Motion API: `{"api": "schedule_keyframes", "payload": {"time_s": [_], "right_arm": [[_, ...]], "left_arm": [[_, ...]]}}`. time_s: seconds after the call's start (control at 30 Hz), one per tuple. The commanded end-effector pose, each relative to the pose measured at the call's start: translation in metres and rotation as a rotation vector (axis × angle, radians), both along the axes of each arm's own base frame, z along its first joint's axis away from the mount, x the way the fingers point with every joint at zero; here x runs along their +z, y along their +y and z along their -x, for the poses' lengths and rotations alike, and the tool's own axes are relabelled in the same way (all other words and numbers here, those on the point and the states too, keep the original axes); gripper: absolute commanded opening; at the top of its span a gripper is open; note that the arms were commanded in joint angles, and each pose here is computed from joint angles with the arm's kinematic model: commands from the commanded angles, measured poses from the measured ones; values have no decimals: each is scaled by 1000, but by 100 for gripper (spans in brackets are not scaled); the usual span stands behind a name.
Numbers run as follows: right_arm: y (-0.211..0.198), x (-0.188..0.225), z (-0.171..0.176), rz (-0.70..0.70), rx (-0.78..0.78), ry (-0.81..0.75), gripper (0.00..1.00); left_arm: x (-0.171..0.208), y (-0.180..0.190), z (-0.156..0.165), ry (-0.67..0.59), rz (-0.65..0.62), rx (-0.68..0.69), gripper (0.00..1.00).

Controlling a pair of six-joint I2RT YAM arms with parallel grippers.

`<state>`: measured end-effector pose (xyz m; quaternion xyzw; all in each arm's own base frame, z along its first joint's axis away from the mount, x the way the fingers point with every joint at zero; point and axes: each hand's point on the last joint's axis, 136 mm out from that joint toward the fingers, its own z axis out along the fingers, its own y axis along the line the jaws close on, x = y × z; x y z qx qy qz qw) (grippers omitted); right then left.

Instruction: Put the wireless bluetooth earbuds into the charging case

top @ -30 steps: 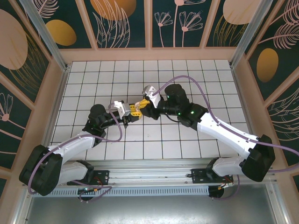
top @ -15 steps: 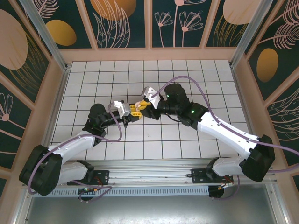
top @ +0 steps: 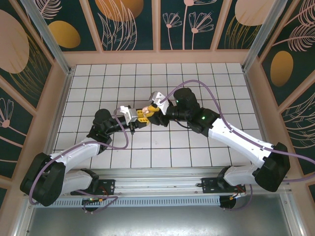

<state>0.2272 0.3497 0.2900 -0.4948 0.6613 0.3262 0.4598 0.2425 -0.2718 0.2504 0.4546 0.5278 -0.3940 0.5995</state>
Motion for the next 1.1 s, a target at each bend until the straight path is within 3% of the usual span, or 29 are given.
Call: {"api": "schedule_keyframes", "payload": {"time_s": [0.0,0.53,1.07], "right_arm": [[-9,16,-1,-36,-24,-30,40],[-18,52,13,-186,16,-23,43],[-5,33,9,-136,52,76,24]], "left_arm": [[25,-4,6,-96,39,-42,21],[22,-4,4,-87,27,-35,21],[22,-6,1,-82,24,-34,21]]}}
